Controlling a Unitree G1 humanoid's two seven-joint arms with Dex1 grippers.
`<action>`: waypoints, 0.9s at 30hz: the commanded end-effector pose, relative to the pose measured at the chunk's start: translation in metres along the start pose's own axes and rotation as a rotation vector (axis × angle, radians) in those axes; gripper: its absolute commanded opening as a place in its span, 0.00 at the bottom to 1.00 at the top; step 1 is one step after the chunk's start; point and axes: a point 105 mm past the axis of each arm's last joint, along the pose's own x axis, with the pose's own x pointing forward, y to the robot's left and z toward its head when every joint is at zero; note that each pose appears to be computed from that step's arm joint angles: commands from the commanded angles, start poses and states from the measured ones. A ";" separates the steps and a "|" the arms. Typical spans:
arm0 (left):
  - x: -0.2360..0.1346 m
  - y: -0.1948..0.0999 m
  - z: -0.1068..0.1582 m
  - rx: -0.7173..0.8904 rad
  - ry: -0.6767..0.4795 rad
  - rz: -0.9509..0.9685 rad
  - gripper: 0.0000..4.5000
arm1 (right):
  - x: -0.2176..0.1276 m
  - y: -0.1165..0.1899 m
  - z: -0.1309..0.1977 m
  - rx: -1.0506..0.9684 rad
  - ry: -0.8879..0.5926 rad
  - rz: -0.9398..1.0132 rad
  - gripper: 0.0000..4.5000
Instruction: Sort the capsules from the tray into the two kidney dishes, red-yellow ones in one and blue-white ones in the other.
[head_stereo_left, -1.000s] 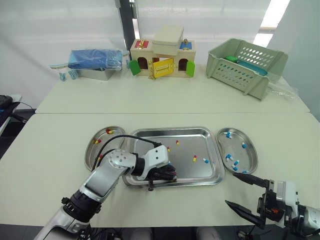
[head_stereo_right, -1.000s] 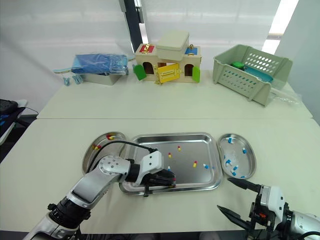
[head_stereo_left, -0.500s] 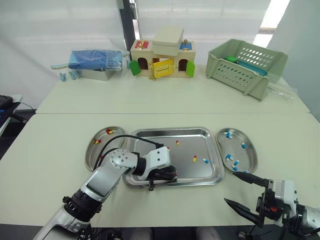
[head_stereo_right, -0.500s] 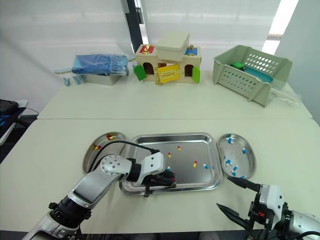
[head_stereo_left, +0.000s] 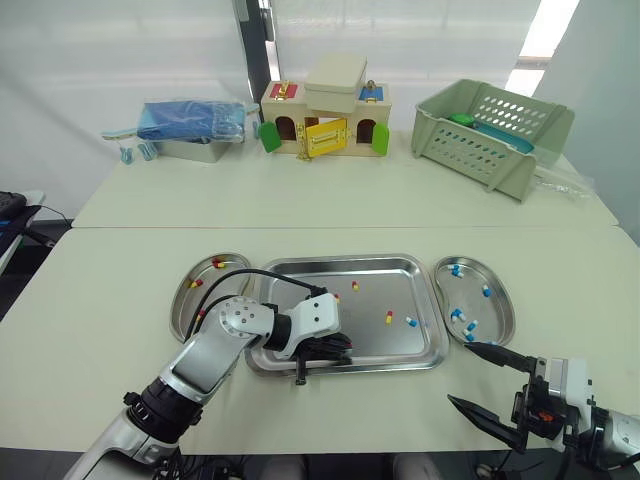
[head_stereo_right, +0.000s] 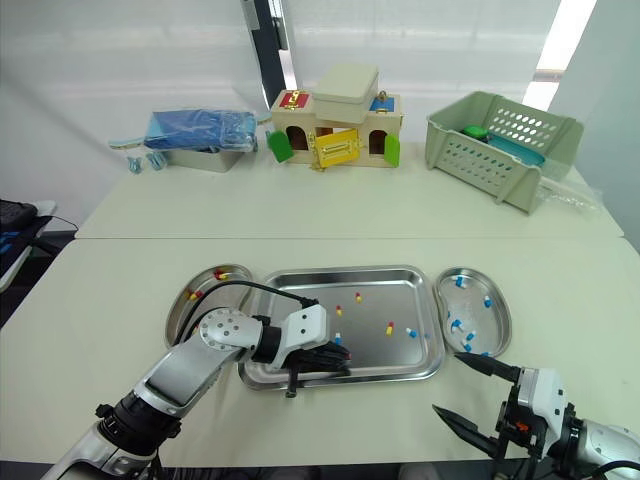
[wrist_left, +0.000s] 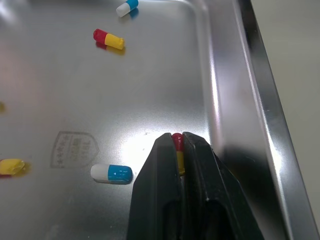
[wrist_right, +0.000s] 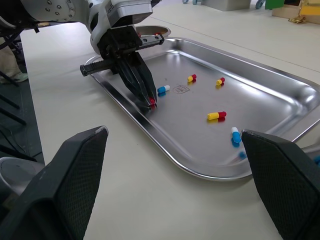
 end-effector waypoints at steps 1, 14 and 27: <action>-0.003 -0.004 0.007 -0.008 -0.035 -0.026 0.01 | 0.003 0.003 0.010 -0.028 -0.027 0.019 1.00; -0.060 0.003 0.026 -0.016 -0.047 0.109 0.01 | 0.002 0.016 0.011 -0.056 -0.029 0.116 1.00; -0.162 0.027 -0.009 -0.250 0.054 0.642 0.01 | 0.010 0.012 0.006 -0.096 -0.038 0.232 1.00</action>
